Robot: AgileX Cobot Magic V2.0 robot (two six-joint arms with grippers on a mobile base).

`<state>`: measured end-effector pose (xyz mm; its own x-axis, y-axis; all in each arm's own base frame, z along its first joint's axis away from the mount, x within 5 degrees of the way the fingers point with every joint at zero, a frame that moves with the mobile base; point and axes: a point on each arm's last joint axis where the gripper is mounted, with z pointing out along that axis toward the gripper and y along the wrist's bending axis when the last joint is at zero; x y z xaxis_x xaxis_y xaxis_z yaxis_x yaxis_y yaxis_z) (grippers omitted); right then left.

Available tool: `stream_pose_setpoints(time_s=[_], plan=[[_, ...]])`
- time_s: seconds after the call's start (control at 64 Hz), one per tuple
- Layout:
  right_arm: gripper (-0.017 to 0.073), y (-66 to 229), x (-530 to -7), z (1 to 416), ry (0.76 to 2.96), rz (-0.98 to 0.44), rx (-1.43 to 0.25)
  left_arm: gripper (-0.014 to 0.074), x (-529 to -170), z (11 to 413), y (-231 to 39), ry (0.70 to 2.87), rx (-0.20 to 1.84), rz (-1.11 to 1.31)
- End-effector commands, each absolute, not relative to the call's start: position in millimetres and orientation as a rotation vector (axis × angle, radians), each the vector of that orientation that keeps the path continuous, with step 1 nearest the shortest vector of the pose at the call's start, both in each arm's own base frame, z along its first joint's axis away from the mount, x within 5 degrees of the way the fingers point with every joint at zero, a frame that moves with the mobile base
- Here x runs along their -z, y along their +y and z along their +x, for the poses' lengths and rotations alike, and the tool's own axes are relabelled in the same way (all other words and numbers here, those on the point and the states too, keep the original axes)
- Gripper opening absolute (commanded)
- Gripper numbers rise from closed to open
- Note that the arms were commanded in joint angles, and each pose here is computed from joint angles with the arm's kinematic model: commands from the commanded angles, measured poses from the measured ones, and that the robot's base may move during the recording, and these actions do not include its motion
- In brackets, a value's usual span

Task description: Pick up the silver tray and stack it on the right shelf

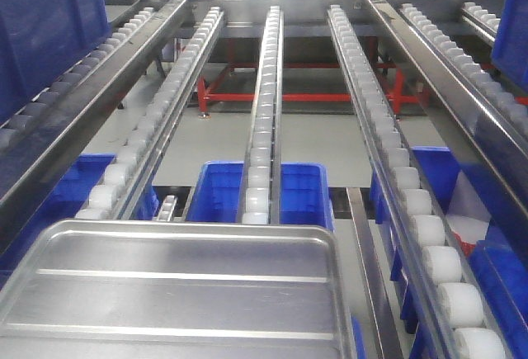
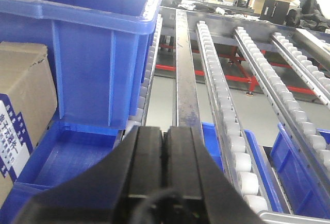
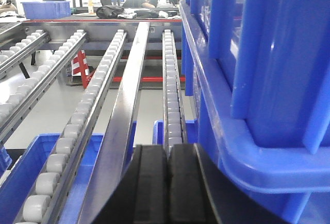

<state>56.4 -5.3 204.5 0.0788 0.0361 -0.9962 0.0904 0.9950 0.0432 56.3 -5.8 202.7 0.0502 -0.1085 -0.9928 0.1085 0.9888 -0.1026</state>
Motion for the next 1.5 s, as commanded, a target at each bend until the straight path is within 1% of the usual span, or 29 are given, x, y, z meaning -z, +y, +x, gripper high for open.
stream_pose_setpoints(time_s=[0.0,0.874,0.999,1.109,1.249,1.296,1.374,1.421,1.483], plan=[[0.0057,-6,-220,52,1.365,0.105,0.053,-0.0093,-206,55,-5,1.418,0.176,-0.007],[0.0057,-6,-221,52,1.35,0.104,0.054,-0.0093,-206,55,-5,1.42,0.176,-0.007],[0.0057,-6,-224,51,1.322,0.104,0.055,-0.0093,-211,54,-5,1.364,0.2,-0.034],[0.0057,-6,-247,45,1.196,0.103,0.054,-0.0093,-233,49,-4,1.215,0.186,-0.022],[0.0057,-4,-299,28,1.115,0.091,0.049,-0.0093,-289,34,-8,1.086,-0.018,0.196],[0.0057,-3,-316,23,1.124,0.086,0.042,-0.0093,-305,30,-8,1.083,-0.05,0.224],[0.0057,-1,-340,21,1.172,0.074,0.025,-0.0093,-338,26,-6,1.089,-0.028,0.209],[0.0057,-1,-354,24,1.228,0.063,0.007,-0.0093,-357,27,-5,1.132,0.002,0.193],[0.0058,0,-366,29,1.297,0.047,-0.017,-0.0093,-370,34,-5,1.232,0.062,0.168]])
